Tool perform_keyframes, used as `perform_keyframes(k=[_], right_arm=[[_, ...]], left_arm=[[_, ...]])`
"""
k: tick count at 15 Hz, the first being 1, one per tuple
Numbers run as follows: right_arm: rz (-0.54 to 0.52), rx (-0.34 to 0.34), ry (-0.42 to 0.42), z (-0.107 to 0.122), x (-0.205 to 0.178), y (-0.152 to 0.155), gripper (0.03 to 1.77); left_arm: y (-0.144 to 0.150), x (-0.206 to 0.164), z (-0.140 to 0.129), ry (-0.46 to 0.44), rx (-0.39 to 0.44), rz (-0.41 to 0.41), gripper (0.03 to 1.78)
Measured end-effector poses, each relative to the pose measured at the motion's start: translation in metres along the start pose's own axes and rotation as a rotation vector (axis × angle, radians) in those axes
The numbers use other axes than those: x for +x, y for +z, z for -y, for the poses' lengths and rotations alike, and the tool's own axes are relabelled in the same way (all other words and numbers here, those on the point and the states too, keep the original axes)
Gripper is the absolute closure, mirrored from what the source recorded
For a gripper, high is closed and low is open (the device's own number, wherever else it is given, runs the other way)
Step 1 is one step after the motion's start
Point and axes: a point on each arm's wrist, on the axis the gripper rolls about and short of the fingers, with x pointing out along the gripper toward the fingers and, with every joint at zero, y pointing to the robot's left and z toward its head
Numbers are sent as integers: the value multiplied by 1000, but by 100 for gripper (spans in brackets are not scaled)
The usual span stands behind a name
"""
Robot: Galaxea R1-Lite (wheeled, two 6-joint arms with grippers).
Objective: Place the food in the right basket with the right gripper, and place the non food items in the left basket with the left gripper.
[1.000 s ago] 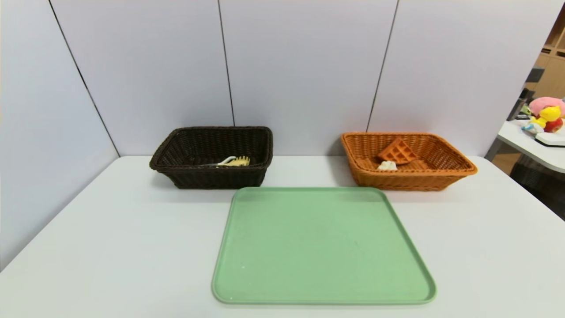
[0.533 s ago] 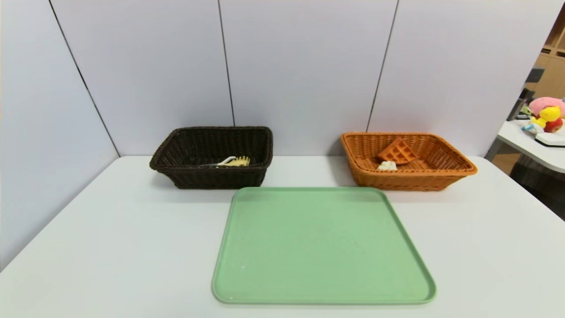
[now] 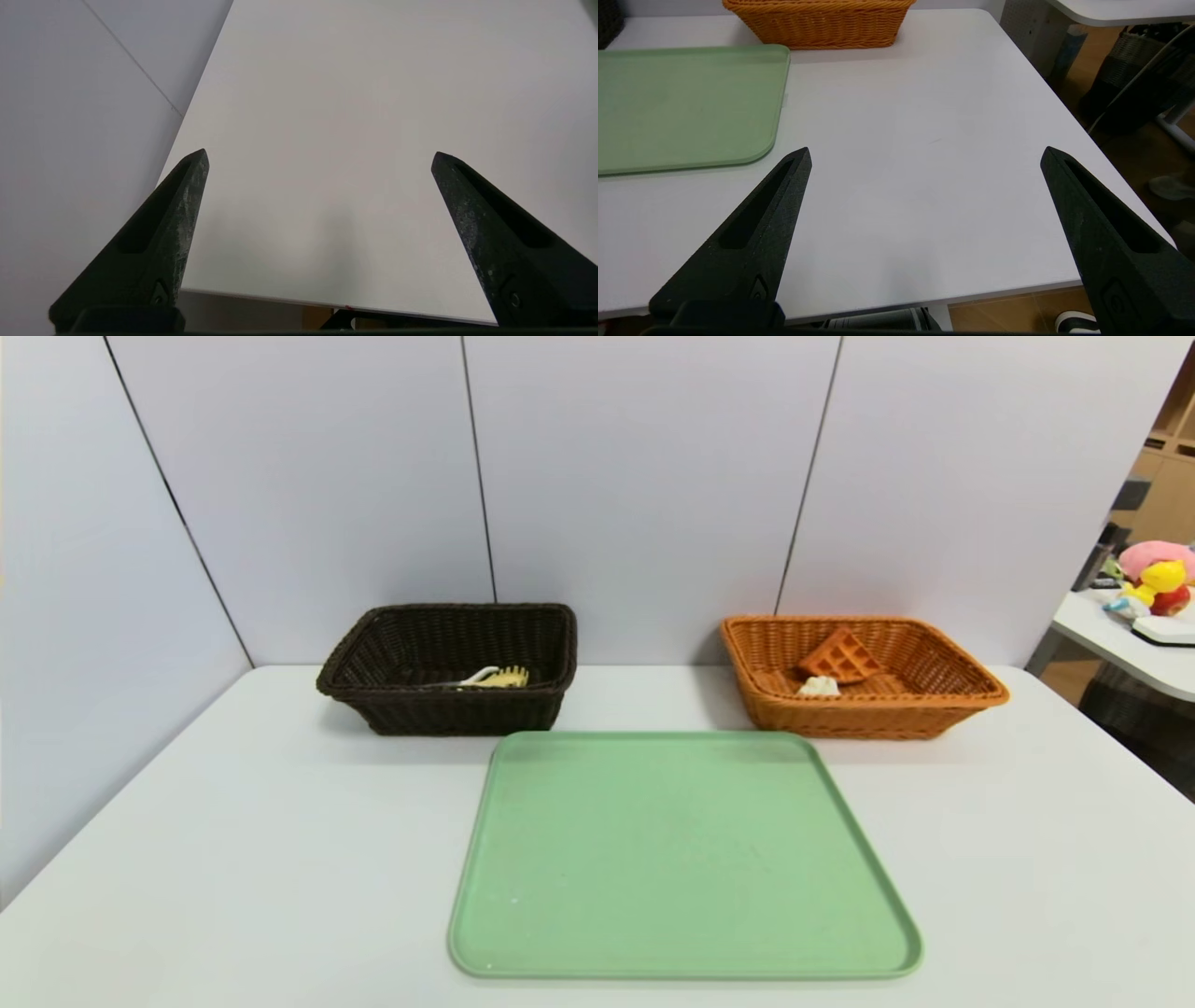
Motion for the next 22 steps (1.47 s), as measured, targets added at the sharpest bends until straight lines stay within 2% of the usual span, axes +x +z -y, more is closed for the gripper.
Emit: perform_keyframes(k=[2, 5, 9, 11, 13, 17, 18, 22], right_arm=[[56, 20, -21, -1, 9, -3, 11], [65, 16, -35, -4, 25, -15, 11], [48, -53, -31, -10, 57, -46, 10], [134, -84, -31, -12, 70, -55, 10], [218, -71, 6, -14, 73, -55, 10], [130, -35, 169, -18, 77, -69, 10], [99, -37, 179, -19, 78, -73, 10], [103, -35, 185, -19, 78, -73, 10]], left_arm=[[-18, 7, 6, -40, 38, 42, 12], [-30, 18, 11, -67, 12, 112, 12], [-40, 30, 17, -145, 10, 179, 12], [-45, 35, 20, -202, 9, 193, 12], [-48, 38, 21, -209, -2, 203, 12], [-50, 39, 22, -222, -14, 203, 12], [-50, 39, 22, -221, -14, 202, 12], [-50, 39, 22, -221, -31, 196, 12]])
